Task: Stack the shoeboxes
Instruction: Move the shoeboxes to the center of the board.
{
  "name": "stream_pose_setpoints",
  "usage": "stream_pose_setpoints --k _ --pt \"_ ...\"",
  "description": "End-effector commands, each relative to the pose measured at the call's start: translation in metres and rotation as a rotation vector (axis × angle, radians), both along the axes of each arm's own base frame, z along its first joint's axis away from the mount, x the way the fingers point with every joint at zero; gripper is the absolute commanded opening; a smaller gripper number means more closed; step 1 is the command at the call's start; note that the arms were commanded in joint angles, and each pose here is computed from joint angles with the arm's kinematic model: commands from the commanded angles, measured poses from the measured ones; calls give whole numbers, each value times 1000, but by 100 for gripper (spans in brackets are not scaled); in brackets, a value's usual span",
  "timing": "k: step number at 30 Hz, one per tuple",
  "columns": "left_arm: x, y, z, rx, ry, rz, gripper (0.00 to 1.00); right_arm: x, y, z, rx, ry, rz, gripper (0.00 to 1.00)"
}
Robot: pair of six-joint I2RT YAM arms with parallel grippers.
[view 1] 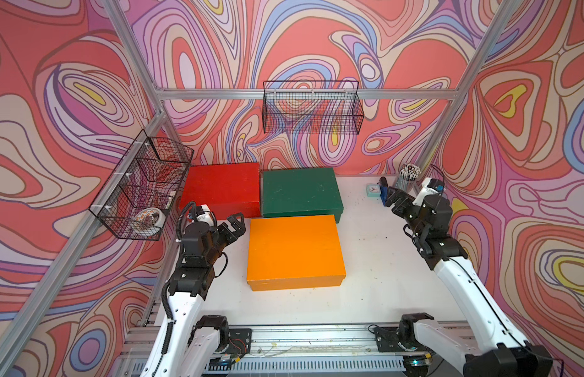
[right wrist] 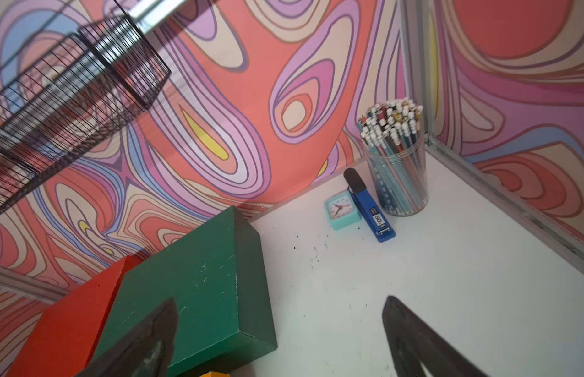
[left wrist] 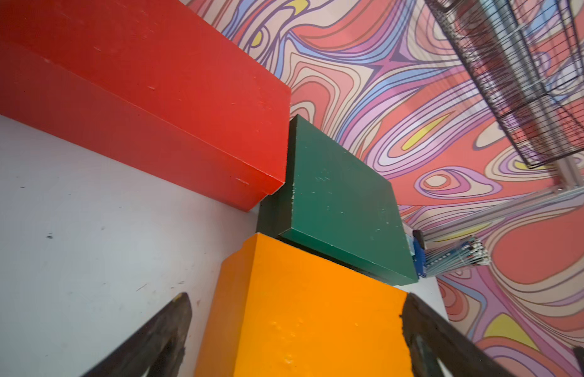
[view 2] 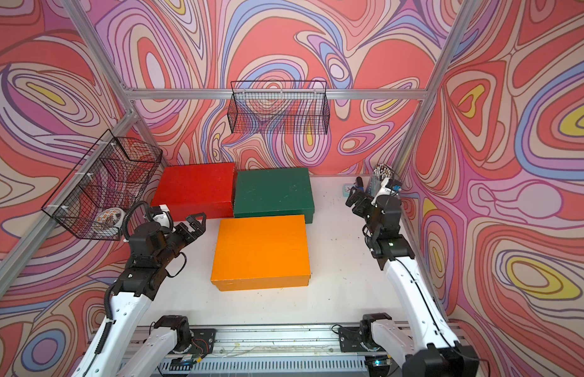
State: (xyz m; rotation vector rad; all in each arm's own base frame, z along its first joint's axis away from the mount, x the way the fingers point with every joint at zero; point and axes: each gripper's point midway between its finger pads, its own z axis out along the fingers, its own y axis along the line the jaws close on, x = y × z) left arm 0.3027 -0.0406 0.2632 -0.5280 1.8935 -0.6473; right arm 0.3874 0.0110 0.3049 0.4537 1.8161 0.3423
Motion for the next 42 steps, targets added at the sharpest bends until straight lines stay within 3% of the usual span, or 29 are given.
stream_pose_setpoints --k 1,7,13,16,22,26,29,32,42 --pt "8 -25 14 -77 -21 -139 100 18 27 -51 60 188 131 99" --pt "40 -52 -22 -119 166 -284 100 40 47 -103 87 355 212 98" --pt "57 -72 -55 -149 315 -365 99 39 58 -114 113 363 266 98" --pt "61 -82 -53 -144 299 -383 98 46 61 -112 130 345 270 98" --pt "97 -108 -56 22 323 -360 95 79 62 -121 115 372 255 93" --pt "123 -92 -77 130 421 -250 93 95 61 -137 103 396 239 93" --pt "137 -98 -81 173 425 -284 91 109 64 -146 103 407 254 92" --pt "144 -88 -89 219 442 -227 91 122 69 -160 97 430 270 90" --pt "152 -104 -108 189 454 -299 90 137 92 -177 129 439 356 88"
